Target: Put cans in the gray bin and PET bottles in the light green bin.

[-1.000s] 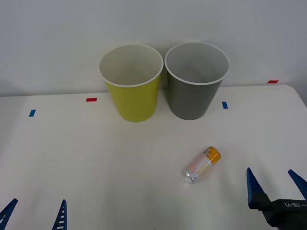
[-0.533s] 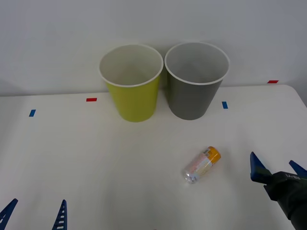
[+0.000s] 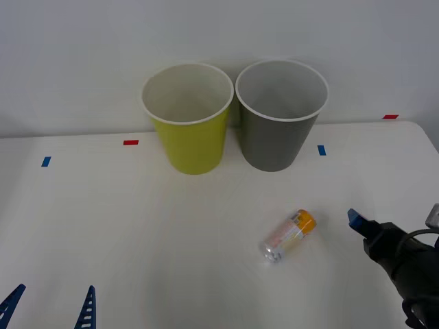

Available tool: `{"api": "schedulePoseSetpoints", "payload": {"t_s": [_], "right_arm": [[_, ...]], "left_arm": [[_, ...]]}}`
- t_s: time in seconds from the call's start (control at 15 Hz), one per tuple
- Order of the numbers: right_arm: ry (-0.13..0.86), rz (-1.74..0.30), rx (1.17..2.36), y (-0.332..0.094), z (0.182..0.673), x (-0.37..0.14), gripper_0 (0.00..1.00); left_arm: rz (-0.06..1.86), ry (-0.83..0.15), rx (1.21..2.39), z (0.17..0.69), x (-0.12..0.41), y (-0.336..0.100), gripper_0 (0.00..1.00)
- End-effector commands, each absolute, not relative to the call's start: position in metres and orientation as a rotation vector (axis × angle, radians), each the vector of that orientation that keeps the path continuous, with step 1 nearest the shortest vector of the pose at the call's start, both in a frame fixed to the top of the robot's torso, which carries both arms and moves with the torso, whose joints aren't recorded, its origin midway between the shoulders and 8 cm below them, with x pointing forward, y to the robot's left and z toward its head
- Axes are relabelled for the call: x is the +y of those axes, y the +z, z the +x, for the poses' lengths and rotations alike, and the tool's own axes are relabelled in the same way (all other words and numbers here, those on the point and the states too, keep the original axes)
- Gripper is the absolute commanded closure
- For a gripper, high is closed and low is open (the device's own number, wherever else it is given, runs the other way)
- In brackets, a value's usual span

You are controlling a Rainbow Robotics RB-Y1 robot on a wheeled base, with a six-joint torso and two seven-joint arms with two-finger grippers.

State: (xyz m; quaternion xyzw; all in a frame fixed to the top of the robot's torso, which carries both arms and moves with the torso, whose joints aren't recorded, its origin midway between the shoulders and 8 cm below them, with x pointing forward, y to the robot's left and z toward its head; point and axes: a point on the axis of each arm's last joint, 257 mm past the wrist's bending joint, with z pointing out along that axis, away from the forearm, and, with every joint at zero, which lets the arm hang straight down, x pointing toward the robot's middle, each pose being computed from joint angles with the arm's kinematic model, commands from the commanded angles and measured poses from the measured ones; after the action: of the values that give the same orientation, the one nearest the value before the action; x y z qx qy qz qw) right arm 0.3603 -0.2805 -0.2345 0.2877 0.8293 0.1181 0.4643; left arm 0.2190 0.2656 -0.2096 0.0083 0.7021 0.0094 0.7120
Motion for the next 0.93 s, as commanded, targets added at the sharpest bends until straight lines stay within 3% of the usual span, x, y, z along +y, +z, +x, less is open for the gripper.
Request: {"api": "schedulePoseSetpoints", "payload": {"t_s": [0.07,0.33,0.6,0.93], "right_arm": [[0.39,0.839,2.076,-0.242,0.362,-0.258,0.0],[0.487,0.855,2.121,-0.244,0.362,-0.229,0.0],[0.431,0.866,2.194,-0.248,0.36,-0.228,0.0],[0.527,0.976,2.268,-0.246,0.364,-0.199,0.0]], "left_arm": [[0.018,0.021,1.557,0.219,0.266,-0.21,0.0],[0.018,0.021,1.557,0.219,0.266,-0.21,0.0],[0.018,0.021,1.557,0.219,0.266,-0.21,0.0],[0.018,0.021,1.557,0.219,0.266,-0.21,0.0]]}}
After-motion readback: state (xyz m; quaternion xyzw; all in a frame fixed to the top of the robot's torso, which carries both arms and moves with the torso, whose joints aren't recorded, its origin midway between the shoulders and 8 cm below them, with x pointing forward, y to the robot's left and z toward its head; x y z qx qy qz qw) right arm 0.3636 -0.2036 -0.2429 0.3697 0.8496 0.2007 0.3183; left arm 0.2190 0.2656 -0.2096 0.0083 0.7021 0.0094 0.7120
